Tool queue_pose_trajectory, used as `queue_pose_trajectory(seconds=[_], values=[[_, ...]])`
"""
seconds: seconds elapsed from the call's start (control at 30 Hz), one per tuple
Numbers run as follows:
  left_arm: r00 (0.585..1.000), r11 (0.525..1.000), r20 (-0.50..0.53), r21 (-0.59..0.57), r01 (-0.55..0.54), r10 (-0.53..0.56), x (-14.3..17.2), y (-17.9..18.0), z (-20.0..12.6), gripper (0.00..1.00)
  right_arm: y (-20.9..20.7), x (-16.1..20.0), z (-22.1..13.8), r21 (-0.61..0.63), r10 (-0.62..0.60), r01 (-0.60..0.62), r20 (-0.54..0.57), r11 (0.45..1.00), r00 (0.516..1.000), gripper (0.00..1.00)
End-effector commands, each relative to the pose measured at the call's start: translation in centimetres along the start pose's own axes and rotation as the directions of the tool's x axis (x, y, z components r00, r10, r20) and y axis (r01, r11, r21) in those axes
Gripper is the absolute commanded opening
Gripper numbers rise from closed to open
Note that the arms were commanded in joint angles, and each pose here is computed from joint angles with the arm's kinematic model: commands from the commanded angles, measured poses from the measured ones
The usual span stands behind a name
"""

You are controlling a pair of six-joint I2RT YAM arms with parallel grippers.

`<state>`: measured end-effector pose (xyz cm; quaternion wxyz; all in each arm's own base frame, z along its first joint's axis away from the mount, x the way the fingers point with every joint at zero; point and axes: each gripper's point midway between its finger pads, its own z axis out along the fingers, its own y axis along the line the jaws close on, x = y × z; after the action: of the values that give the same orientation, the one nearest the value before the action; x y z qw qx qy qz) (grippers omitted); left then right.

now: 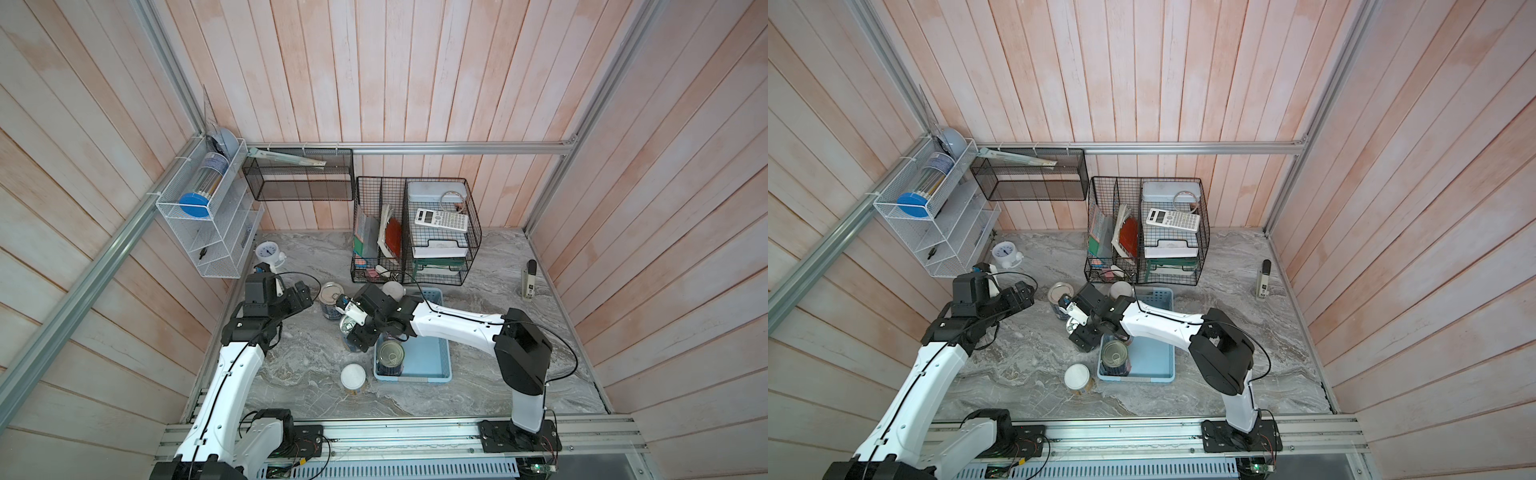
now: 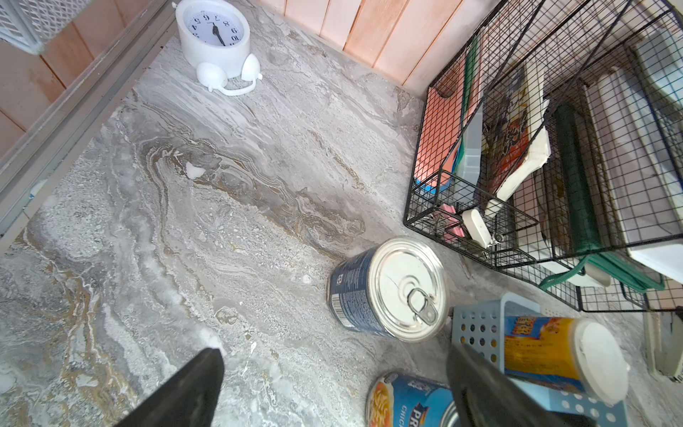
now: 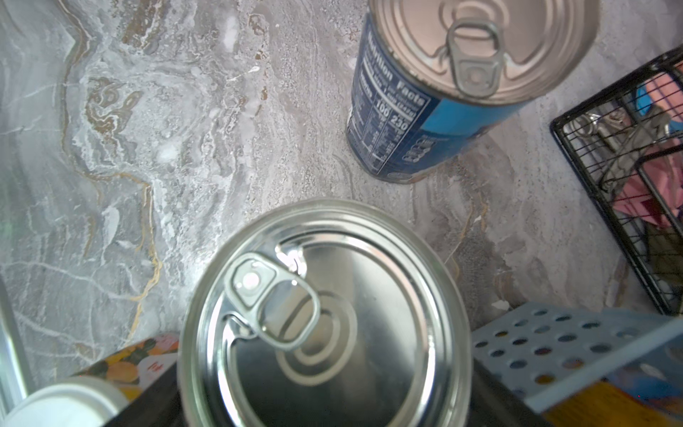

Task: Put the canned food in the basket
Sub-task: Pick up the canned food from the center of the board, then place the canned food in the basket.

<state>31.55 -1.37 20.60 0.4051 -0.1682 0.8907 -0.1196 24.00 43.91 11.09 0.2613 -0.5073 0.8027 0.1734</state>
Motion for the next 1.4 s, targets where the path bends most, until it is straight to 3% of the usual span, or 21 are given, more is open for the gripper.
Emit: queue_pose_trajectory(seconds=[0.0,0.13,0.3,0.5,0.63,0.8,1.03,1.17,1.37], values=[[1.0,1.0,0.018,0.016,-0.015,0.014,-0.2,-0.1,0.0,1.0,0.8,-5.4,-4.6,-0.039,-0.008,0.017,0.208,0.999,0.978,0.09],[1.0,1.0,0.016,0.016,-0.014,0.014,-0.1,-0.1,0.0,1.0,1.1,-6.8,-7.1,-0.046,-0.01,0.027,0.328,0.999,0.945,0.08],[1.0,1.0,0.015,0.016,-0.015,0.014,-0.1,-0.1,0.0,1.0,1.4,-9.3,-12.3,-0.052,0.01,0.021,0.534,0.998,0.846,0.05],[1.0,1.0,0.014,0.02,-0.013,0.013,-0.2,-0.2,0.1,1.0,1.3,-11.7,-16.8,-0.039,0.007,0.019,0.569,0.999,0.822,0.04],[1.0,1.0,0.013,0.019,-0.013,0.013,-0.1,-0.2,0.1,1.0,-0.3,-12.3,-20.3,0.045,-0.005,-0.024,0.565,0.999,0.825,0.03],[1.0,1.0,0.013,0.024,-0.014,0.013,-0.1,-0.3,0.0,1.0,-5.0,-9.3,-23.6,0.232,0.043,-0.167,0.46,0.958,0.887,0.02],[1.0,0.999,0.01,0.029,-0.015,0.014,0.0,-0.3,0.0,1.0,-9.3,-2.9,-28.0,0.316,0.168,-0.322,0.428,0.893,0.888,0.02],[1.0,0.999,0.009,0.03,-0.014,0.014,0.0,-0.3,0.0,1.0,-11.2,0.6,-27.4,0.316,0.259,-0.401,0.406,0.86,0.876,0.01],[1.0,0.999,0.005,0.031,-0.013,0.013,0.1,-0.4,0.1,1.0,-11.9,2.8,-23.4,0.258,0.318,-0.432,0.386,0.864,0.866,0.0]])
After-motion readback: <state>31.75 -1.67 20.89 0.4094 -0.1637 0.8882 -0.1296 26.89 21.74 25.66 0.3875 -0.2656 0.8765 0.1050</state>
